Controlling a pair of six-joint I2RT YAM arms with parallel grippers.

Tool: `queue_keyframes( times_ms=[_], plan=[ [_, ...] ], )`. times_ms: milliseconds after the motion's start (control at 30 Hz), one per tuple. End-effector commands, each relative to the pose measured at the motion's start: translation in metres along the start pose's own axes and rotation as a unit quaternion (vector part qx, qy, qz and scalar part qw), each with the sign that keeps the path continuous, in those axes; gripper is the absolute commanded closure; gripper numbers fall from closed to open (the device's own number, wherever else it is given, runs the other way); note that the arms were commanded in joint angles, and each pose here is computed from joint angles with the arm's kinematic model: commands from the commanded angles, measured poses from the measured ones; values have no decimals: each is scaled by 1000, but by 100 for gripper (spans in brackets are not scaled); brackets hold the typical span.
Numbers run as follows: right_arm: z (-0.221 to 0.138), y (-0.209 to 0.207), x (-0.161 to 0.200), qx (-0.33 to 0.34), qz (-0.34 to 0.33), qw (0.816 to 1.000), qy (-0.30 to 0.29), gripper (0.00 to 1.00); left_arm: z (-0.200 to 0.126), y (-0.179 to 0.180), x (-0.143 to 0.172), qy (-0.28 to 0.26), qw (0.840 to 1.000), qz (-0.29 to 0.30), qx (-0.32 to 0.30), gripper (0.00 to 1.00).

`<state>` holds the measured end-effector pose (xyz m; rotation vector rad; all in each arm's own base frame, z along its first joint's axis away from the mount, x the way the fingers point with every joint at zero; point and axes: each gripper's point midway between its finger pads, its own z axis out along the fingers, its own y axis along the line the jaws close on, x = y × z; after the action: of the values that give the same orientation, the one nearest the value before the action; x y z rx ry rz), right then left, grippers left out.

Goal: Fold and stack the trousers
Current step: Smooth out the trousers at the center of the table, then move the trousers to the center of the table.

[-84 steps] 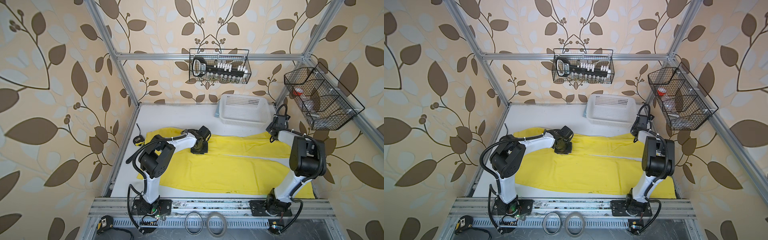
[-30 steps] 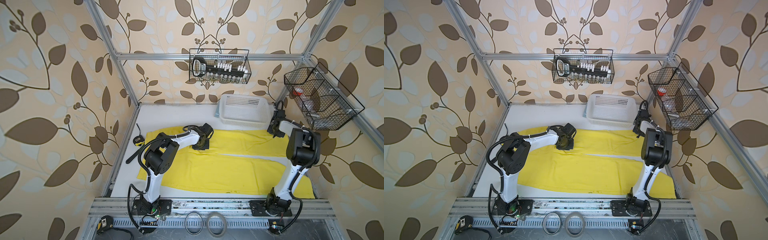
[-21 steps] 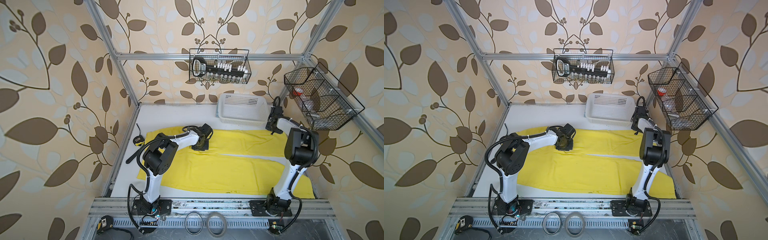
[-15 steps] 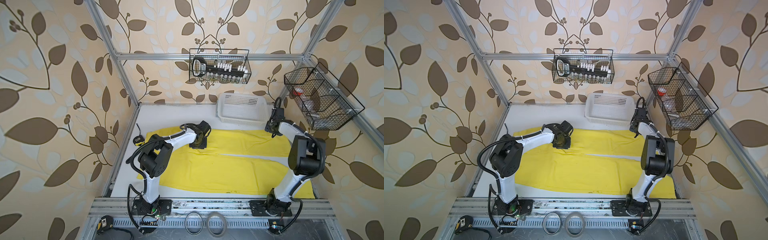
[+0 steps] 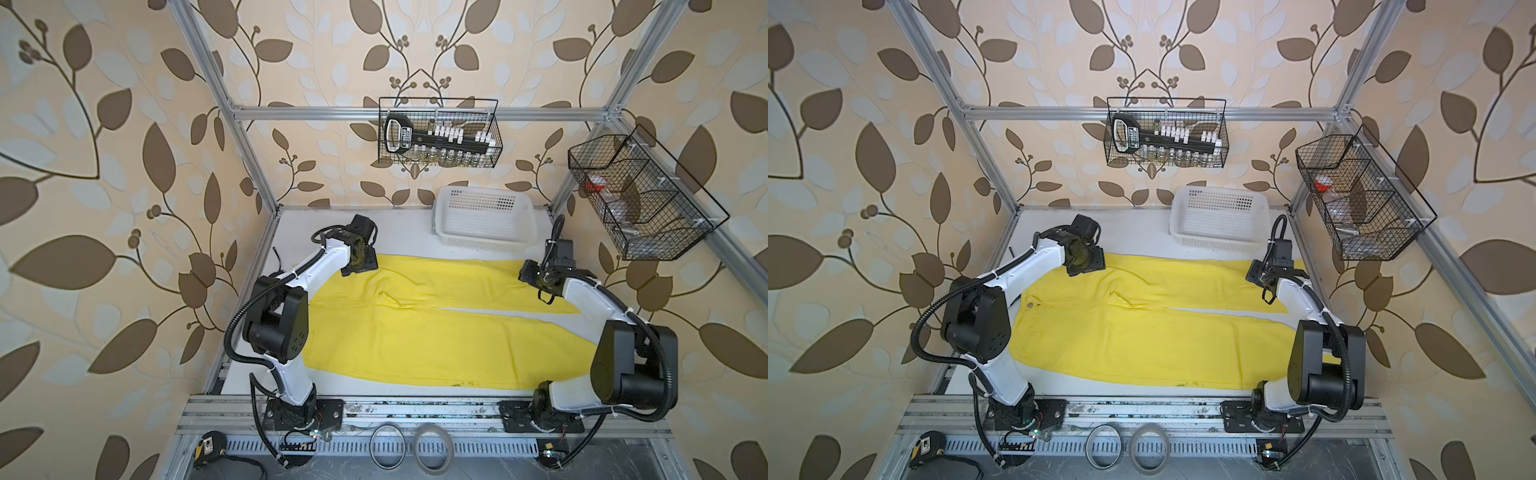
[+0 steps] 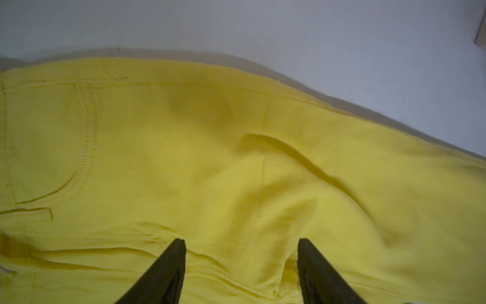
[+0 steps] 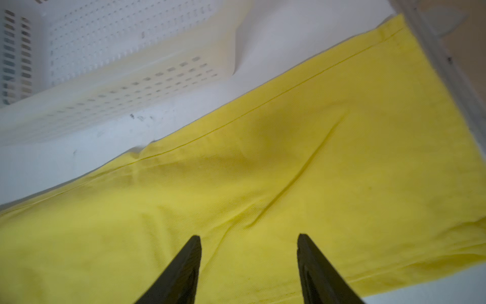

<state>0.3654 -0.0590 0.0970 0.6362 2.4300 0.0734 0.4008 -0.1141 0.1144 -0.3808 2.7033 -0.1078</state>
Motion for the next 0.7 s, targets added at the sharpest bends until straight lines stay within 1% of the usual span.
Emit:
queue_keyframes(
  times_ms=[0,67,200,300,467,533,667],
  plan=[
    [6,16,28,-49,15,998,32,40,11,24,8,16,999,-34,-30,31],
    [14,16,41,-45,14,998,46,40,20,36,8,20,998,-58,-33,31],
    [29,10,55,-31,15,997,64,40,34,49,10,35,996,-72,-45,30],
    [38,7,57,-23,17,997,69,40,45,53,12,44,995,-78,-50,30],
    [49,10,51,-25,18,997,66,41,65,59,23,62,992,-83,-66,30],
    [53,7,52,-12,19,997,76,41,71,62,28,70,991,-85,-72,30],
    [58,-1,64,6,27,995,92,41,75,70,34,74,990,-84,-87,29]
  ],
)
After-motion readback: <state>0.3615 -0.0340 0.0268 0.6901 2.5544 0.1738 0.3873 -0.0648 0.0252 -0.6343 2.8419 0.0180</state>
